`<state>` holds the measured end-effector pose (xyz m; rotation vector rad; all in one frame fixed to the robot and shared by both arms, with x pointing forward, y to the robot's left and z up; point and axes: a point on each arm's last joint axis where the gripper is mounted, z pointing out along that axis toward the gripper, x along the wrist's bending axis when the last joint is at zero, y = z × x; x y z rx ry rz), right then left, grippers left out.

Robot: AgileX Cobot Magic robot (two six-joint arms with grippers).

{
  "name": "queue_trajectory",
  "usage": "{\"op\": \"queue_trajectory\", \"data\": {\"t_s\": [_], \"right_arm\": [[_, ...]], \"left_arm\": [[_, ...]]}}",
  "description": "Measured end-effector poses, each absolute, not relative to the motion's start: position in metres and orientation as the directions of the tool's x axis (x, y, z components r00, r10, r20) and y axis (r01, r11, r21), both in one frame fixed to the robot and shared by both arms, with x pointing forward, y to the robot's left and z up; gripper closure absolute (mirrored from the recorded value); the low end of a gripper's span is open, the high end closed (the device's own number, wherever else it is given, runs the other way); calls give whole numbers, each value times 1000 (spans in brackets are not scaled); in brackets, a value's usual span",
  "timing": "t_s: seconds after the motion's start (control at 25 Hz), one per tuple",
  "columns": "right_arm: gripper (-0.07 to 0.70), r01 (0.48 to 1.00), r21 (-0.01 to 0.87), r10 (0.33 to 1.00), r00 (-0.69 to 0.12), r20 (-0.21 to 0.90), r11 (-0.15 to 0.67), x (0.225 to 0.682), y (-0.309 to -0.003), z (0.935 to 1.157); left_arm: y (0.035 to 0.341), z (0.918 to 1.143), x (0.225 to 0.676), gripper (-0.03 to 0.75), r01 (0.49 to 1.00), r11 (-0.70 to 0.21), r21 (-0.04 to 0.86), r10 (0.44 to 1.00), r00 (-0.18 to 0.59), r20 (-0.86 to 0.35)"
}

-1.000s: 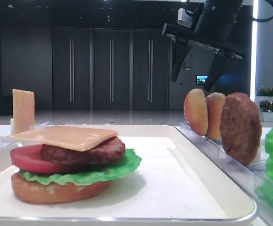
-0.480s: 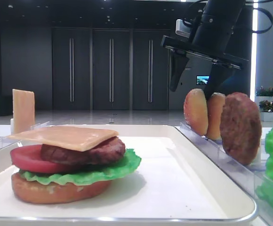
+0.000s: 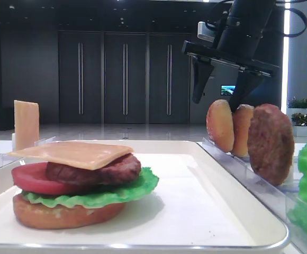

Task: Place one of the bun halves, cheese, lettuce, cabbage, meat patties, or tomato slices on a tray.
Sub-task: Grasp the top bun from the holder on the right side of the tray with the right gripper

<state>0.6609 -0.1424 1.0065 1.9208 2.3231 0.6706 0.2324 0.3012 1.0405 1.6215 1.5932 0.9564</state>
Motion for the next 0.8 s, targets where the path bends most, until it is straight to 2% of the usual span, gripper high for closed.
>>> {"op": "queue_trajectory", "data": {"t_s": [0.32, 0.6, 0.8], "right_arm": [[142, 920, 363, 944, -242, 223, 150, 661, -142, 1006], [146, 926, 344, 944, -241, 227, 154, 665, -141, 993], [186, 925, 346, 944, -241, 223, 155, 666, -141, 991]], "left_arm": [[301, 1040, 232, 200, 513, -35, 857, 999, -8, 45], [301, 1040, 232, 200, 514, -37, 857, 999, -11, 50], [301, 1040, 232, 200, 514, -37, 857, 999, -11, 50]]}}
